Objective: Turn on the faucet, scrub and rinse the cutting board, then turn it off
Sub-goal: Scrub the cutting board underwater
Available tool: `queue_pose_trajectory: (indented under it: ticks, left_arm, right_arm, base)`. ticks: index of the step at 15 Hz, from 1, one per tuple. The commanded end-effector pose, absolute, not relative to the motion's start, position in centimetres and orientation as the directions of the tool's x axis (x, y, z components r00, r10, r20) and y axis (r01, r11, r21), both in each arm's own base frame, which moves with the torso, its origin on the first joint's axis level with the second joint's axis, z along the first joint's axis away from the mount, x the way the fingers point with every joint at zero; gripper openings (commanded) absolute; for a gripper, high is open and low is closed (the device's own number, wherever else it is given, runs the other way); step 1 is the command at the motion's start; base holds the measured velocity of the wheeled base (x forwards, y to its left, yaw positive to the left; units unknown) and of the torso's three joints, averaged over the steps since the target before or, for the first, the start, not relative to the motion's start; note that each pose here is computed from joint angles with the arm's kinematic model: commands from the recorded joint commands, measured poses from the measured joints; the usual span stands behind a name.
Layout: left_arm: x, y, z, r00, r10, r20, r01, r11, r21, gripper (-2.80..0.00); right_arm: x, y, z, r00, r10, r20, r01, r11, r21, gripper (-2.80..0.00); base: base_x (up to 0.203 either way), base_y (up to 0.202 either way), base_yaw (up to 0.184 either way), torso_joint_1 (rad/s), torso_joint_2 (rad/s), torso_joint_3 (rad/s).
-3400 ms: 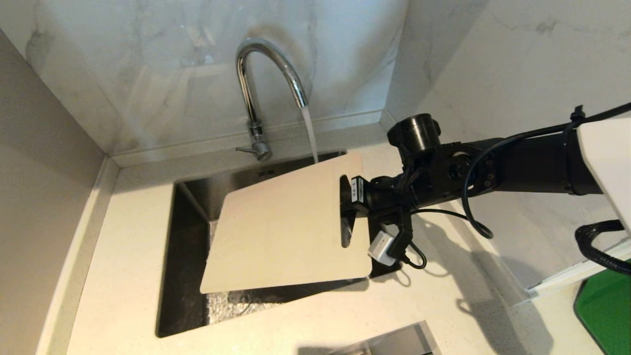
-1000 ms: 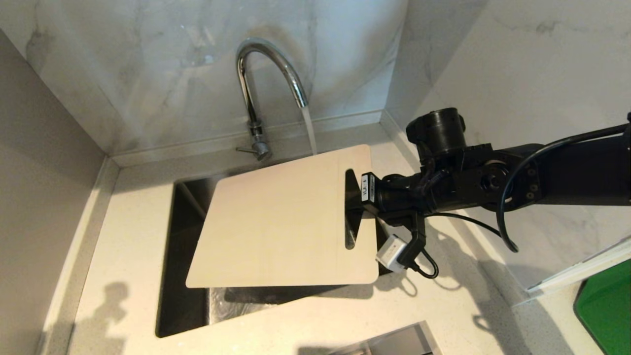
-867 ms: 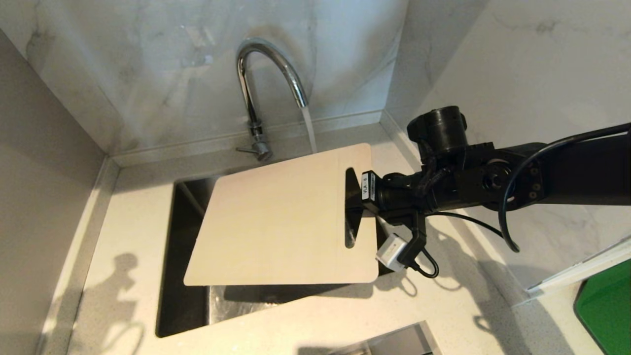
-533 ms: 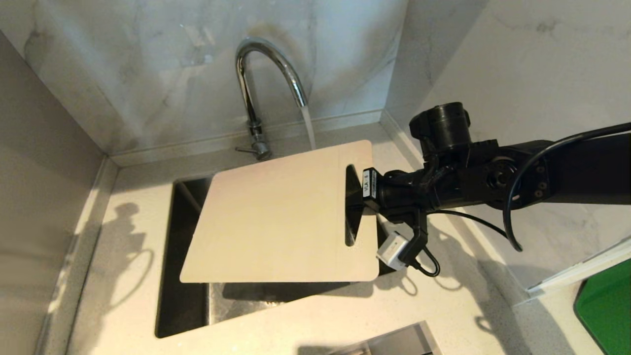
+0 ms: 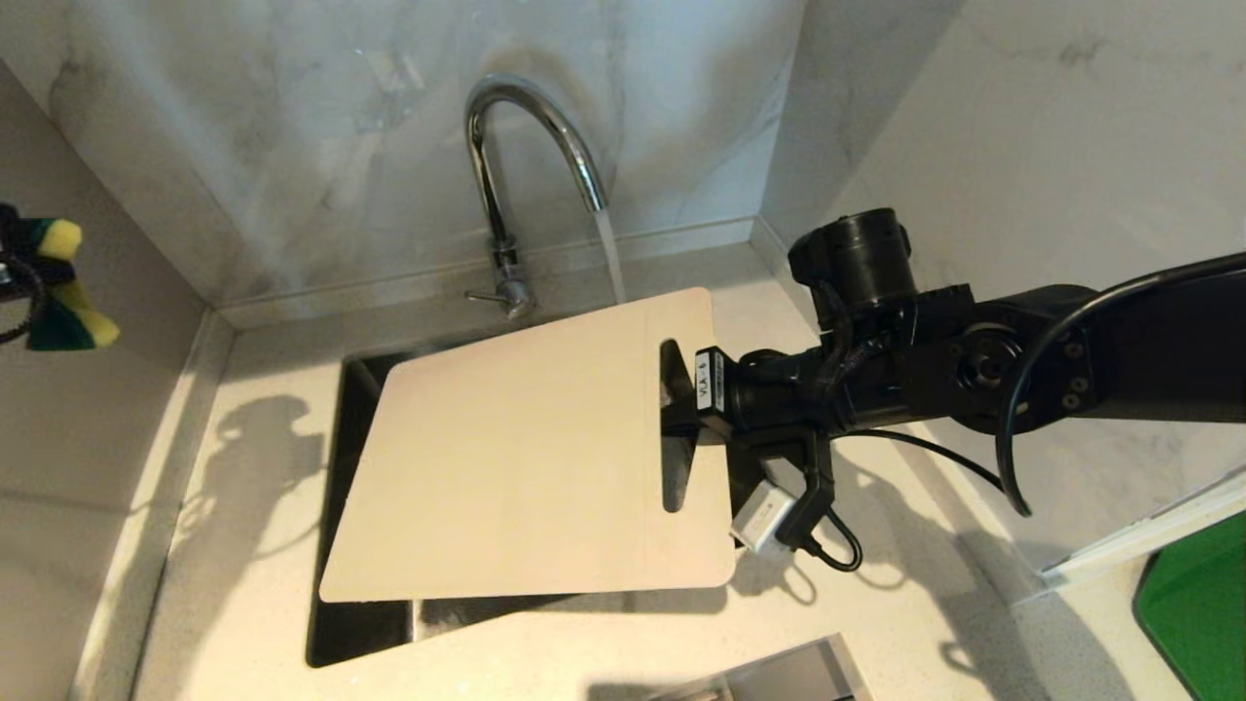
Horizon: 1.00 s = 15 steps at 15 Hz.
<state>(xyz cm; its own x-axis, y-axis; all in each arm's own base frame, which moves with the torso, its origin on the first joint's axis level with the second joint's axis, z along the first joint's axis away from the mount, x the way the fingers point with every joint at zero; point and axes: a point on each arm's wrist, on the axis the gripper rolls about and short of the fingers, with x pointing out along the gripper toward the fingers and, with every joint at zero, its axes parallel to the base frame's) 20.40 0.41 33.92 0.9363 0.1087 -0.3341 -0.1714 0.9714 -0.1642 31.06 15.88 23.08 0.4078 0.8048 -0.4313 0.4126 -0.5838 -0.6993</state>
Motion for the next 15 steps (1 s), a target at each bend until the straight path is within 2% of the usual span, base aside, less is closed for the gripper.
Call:
queue_pose_trajectory:
  ticks: [1,4,7,9,15]
  left_arm:
    - [20.7,-2.1,33.7,0.93,-0.003,-0.367,-0.098,0.962,-0.254,-2.8]
    - [19.6,-5.7,33.7,0.888,-0.209,-0.411,0.012,0.901,-0.433,-2.8]
    - [19.4,-8.0,33.7,0.748,-0.485,-0.453,0.112,0.765,-0.634,-2.8]
    - [20.8,-9.0,33.0,0.709,-0.524,-0.473,0.121,0.75,-0.65,-2.8]
    - [26.2,-13.6,30.3,0.69,-0.586,-0.425,0.213,0.725,-0.655,-2.8]
  right_arm:
    - [30.7,15.9,23.2,0.403,0.808,-0.429,0.428,-0.581,-0.692,-2.8]
    - [30.8,15.9,23.1,0.402,0.808,-0.432,0.426,-0.582,-0.692,-2.8]
    - [30.7,15.9,22.8,0.397,0.806,-0.439,0.42,-0.585,-0.694,-2.8]
    - [30.4,16.2,22.8,0.387,0.811,-0.439,0.427,-0.58,-0.694,-2.8]
    - [29.6,16.6,22.3,0.363,0.813,-0.456,0.407,-0.579,-0.707,-2.8]
  base:
    - [0.0,0.0,0.0,0.0,0.0,0.0]
    - [0.0,0.0,0.0,0.0,0.0,0.0]
    - [0.0,0.0,0.0,0.0,0.0,0.0]
    - [0.0,0.0,0.0,0.0,0.0,0.0]
    - [0.0,0.0,0.0,0.0,0.0,0.0]
